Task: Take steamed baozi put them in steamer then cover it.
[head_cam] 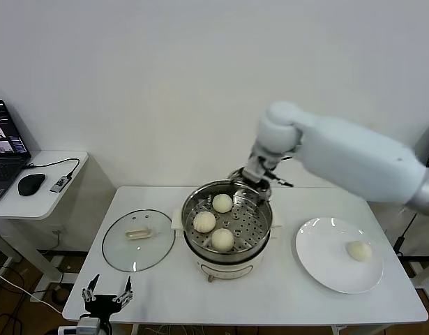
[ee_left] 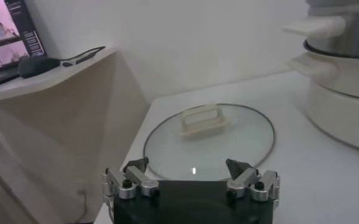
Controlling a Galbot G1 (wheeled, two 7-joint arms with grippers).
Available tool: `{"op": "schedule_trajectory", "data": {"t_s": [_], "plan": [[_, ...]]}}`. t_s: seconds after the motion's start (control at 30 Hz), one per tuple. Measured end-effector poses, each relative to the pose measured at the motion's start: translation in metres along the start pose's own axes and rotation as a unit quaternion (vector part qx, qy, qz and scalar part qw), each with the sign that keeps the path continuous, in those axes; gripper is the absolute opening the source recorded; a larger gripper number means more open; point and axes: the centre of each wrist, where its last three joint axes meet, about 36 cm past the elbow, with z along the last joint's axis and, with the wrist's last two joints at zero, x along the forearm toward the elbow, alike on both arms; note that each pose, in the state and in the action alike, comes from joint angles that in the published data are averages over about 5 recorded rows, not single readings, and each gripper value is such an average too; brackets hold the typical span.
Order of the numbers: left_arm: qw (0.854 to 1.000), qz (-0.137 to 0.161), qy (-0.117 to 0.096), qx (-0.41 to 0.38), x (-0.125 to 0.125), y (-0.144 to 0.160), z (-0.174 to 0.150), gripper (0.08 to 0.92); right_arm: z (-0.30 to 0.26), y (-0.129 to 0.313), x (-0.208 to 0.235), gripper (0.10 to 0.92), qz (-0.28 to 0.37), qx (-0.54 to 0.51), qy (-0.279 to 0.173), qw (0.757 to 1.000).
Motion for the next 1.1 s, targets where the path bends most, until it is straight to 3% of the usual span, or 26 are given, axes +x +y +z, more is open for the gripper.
{"op": "schedule_trajectory", "data": {"t_s": [0.23,0.43,0.77,1.1], "plan": [[1.0,0.007,0.001,-0.001,0.006,0.001,-0.003,0.823,0.071,0.067,0.006,0.823,0.001,-0.187,0.018,0.982],[1.0,0.012,0.005,-0.001,0.01,-0.001,-0.002,0.823,0.117,0.13,-0.008,0.823,-0.01,-0.285,0.04,0.958],[1.0,0.013,0.015,-0.001,0.015,-0.005,0.002,0.823,0.16,0.205,-0.054,0.823,-0.047,-0.354,0.082,0.93],[1.0,0.01,0.025,-0.004,0.013,-0.002,0.008,0.823,0.181,0.237,-0.101,0.823,-0.084,-0.371,0.096,0.92]]}}
